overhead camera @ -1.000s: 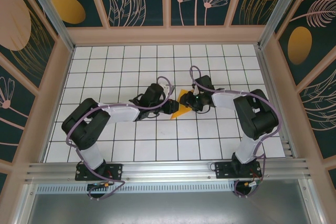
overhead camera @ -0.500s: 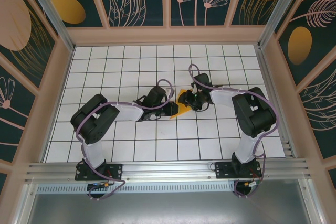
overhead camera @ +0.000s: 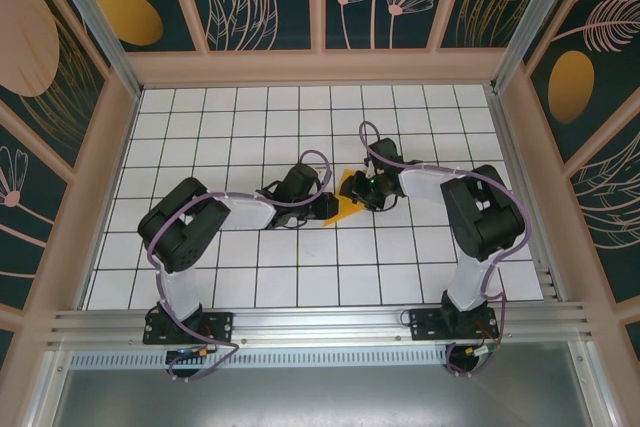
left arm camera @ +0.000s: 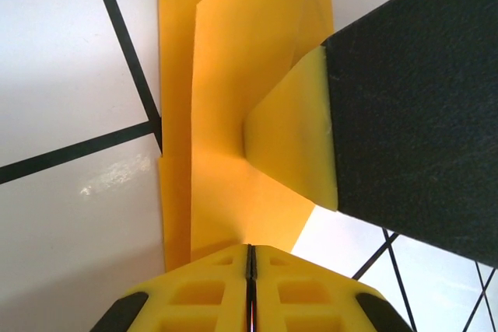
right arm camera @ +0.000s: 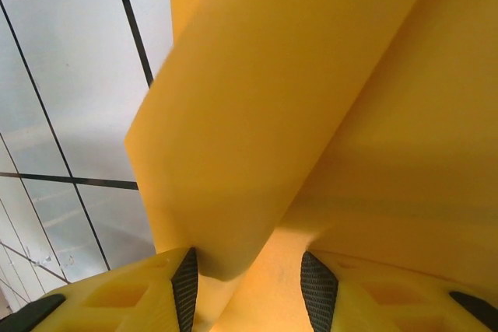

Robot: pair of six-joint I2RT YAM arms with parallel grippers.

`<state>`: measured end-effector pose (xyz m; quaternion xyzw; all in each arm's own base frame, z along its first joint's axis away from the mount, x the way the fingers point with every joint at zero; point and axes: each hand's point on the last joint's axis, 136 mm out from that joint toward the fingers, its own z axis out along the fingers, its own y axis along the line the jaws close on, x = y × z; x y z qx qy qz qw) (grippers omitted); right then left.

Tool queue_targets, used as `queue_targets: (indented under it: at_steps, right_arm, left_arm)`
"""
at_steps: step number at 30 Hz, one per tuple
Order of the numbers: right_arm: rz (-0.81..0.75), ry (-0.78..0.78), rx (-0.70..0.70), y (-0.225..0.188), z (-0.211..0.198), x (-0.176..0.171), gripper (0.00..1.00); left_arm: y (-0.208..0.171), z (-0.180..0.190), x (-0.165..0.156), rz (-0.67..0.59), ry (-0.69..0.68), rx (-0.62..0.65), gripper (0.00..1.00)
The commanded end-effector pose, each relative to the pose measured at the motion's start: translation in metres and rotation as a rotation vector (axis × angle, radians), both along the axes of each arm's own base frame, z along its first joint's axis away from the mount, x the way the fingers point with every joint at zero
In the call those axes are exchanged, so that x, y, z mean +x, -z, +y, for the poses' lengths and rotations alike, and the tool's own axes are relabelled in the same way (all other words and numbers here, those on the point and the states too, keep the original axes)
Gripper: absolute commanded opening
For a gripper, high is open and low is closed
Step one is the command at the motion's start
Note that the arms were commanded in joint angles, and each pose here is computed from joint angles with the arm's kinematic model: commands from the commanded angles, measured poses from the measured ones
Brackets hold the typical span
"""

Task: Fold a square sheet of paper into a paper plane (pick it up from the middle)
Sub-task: Fourth fold the wing at the center of the table.

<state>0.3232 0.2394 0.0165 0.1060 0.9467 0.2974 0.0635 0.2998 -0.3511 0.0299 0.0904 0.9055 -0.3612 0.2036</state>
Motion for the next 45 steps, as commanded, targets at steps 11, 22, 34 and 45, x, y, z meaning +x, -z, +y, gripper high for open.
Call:
queue_targets:
  at_steps: [11, 22, 34, 45]
  right_arm:
    - [0.247, 0.067, -0.37, 0.09, -0.066, -0.053, 0.41]
    - [0.295, 0.081, -0.454, 0.104, -0.078, -0.06, 0.39]
    - [0.347, 0.075, -0.491, 0.114, -0.083, -0.07, 0.35]
    - [0.354, 0.084, -0.483, 0.114, -0.082, -0.072, 0.37]
  left_arm:
    - [0.011, 0.001, 0.001, 0.01, 0.008, 0.039, 0.1]
    - [-0.044, 0.021, 0.025, -0.066, -0.19, -0.007, 0.13]
    - [-0.032, 0.021, 0.024, -0.03, -0.21, -0.022, 0.12]
    - [-0.031, -0.013, 0.01, 0.031, -0.065, -0.177, 0.13]
